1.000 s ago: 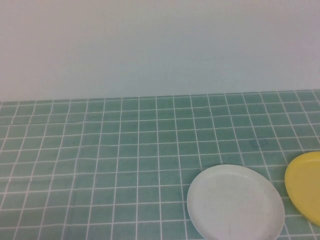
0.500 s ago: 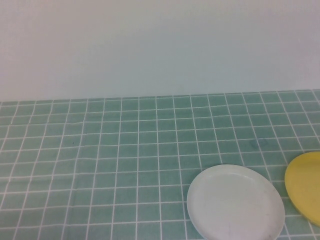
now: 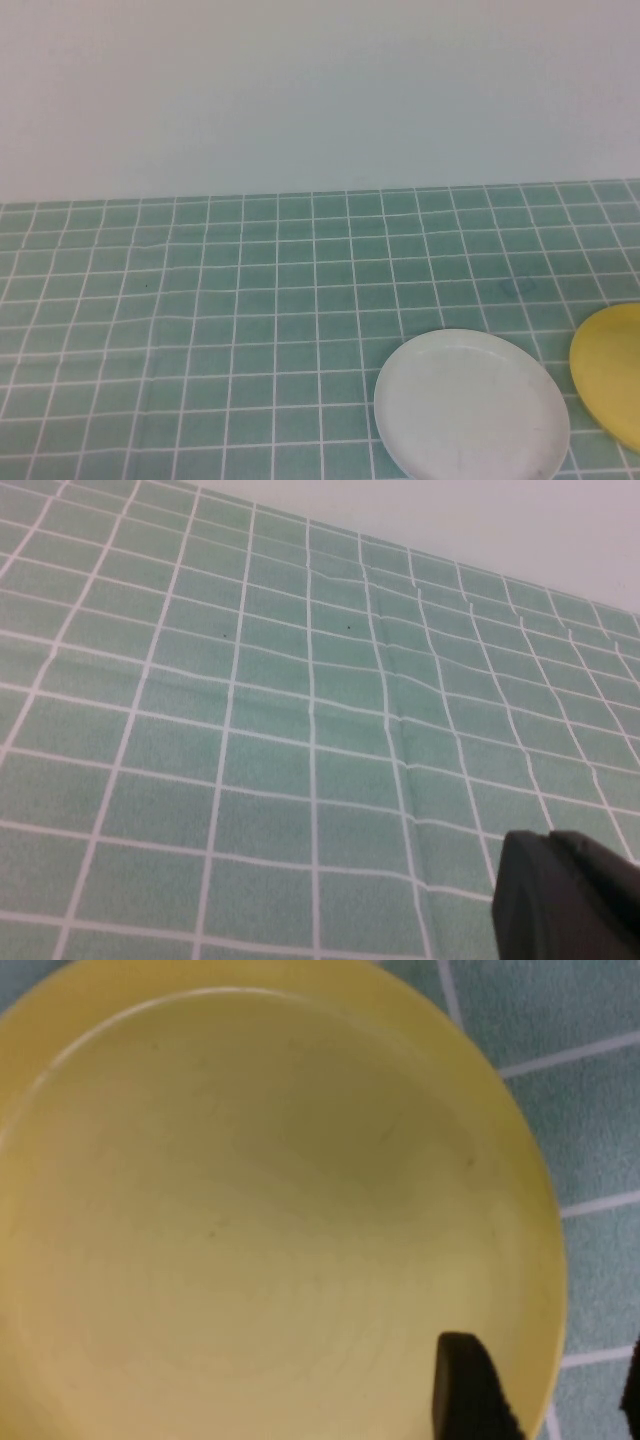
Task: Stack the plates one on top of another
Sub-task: Pick up the yellow plate
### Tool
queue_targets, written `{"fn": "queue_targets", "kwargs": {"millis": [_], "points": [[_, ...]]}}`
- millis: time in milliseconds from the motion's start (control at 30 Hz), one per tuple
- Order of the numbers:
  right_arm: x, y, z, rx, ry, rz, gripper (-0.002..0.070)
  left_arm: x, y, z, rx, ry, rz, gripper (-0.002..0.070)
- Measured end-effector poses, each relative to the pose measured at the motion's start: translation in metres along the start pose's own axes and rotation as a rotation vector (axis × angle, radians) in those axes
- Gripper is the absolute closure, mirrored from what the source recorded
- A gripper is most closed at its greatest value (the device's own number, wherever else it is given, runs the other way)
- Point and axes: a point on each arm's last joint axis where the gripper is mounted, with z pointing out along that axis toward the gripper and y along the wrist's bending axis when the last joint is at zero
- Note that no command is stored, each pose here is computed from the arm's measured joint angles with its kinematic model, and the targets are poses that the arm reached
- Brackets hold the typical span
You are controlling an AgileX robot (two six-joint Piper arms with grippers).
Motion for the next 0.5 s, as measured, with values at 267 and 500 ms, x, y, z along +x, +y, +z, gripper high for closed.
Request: {"fn": "queue_targets", "kwargs": {"millis": [267,500], "points": [[-0.004,-0.008,0.021,0.016,0.016,0.028,0.0344,0.000,0.000,0.000,0.000,0.000,0.000,0.0676],[-0.003,-0.011,0.040,-0.002,0.052,0.080,0.0358,0.000,0.000,0.000,0.000,0.000,0.000,0.0676]]}}
